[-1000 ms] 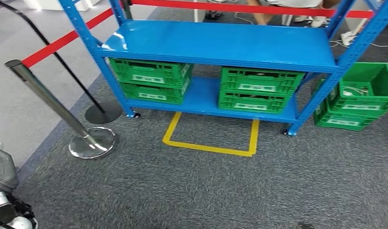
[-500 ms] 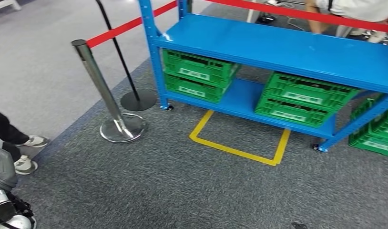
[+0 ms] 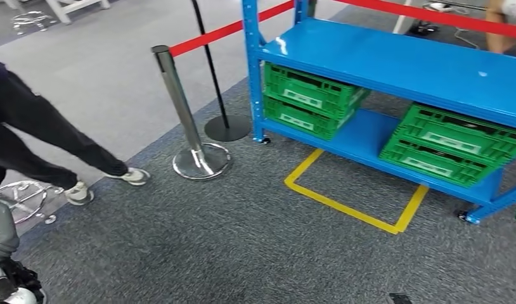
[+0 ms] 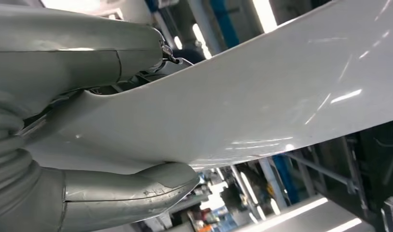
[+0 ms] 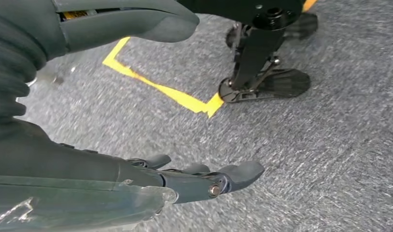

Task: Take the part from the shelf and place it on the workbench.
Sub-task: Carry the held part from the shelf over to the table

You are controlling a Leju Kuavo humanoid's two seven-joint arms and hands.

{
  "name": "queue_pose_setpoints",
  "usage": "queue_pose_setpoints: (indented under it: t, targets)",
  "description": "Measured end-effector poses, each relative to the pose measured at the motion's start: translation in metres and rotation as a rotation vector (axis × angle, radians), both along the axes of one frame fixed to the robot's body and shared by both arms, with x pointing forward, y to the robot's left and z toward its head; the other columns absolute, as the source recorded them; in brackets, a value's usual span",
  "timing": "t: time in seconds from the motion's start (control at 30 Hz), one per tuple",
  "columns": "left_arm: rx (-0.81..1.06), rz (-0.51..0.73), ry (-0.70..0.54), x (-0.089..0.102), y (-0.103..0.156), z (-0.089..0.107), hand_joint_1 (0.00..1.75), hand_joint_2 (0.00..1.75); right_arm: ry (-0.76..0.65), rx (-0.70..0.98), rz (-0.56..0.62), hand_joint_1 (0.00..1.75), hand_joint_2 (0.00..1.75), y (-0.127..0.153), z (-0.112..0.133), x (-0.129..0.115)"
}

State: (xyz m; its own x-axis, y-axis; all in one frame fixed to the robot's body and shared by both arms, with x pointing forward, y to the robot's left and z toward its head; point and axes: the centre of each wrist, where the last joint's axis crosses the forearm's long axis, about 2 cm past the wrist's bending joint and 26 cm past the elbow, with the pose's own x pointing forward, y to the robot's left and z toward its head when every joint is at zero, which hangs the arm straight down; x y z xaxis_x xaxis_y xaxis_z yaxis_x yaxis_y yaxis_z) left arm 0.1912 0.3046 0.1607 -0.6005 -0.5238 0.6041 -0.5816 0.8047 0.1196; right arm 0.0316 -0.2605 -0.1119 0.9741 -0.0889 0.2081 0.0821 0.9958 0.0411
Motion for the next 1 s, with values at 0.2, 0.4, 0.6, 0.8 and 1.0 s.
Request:
queue_pose_setpoints:
  t: [0.2, 0.4, 0.6, 0.8, 1.0]
  targets:
    - [-0.034, -0.034, 0.001, 0.002, -0.003, 0.004, 1.75, 1.75, 0.012, -0.005, -0.005, 0.0, 1.75, 0.004, 0.0, 0.001]
    - [-0.077, -0.061, -0.015, 0.004, -0.004, 0.007, 1.75, 1.75, 0.023, -0.014, -0.002, 0.0, 1.75, 0.005, 0.0, 0.001]
    - [-0.086, -0.04, -0.055, 0.009, -0.008, 0.011, 1.75, 1.75, 0.049, -0.049, -0.014, 0.0, 1.75, 0.005, 0.0, -0.003]
    - [-0.186, -0.07, -0.085, 0.013, -0.005, 0.014, 1.75, 1.75, 0.04, -0.062, -0.072, 0.0, 1.75, 0.003, 0.0, -0.002]
    - [-0.206, -0.073, -0.107, 0.018, -0.003, 0.017, 1.75, 1.75, 0.022, -0.078, -0.065, 0.0, 1.75, -0.001, 0.0, -0.002]
